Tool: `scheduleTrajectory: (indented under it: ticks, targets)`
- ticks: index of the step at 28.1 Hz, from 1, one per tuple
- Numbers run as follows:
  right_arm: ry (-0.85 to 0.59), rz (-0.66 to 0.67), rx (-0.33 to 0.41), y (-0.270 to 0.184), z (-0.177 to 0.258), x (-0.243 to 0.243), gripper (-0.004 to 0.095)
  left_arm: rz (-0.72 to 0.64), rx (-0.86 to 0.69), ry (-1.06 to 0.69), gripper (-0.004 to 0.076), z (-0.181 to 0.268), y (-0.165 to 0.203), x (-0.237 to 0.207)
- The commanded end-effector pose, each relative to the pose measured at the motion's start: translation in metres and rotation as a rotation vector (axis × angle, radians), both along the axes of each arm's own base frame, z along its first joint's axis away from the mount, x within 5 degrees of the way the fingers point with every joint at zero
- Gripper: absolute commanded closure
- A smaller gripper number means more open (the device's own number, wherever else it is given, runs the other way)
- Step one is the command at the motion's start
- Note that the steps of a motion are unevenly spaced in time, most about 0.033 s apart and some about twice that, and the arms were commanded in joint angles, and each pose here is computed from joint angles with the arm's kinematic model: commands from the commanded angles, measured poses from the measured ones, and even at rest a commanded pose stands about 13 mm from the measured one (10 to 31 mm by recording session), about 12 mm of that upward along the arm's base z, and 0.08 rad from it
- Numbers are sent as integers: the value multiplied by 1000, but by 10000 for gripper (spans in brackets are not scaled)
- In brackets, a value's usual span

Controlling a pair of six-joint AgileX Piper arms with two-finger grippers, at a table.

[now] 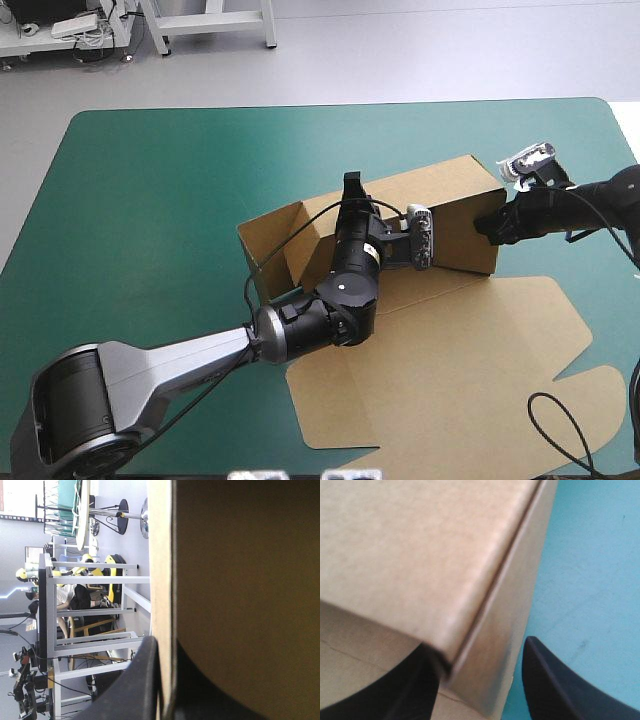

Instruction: Fold the box

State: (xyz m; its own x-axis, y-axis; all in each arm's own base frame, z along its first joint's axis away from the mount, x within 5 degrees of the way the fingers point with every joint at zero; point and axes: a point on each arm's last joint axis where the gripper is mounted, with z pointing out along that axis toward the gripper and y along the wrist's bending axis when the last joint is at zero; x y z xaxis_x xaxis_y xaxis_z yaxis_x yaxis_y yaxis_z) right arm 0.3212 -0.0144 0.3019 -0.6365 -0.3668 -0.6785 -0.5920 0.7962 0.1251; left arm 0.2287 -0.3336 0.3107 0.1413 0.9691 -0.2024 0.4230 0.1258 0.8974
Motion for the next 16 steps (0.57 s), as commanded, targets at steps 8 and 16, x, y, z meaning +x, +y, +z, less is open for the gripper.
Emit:
scheduleTrajectory:
  ticks: [8,16]
  targets:
    - [-3,-24,83,4,-4,13,913,-68,-109,13,733,18,-5,-9]
    - [19,-3,66,3,-8,13,913,-63,-97,0,731,18,-4,-8]
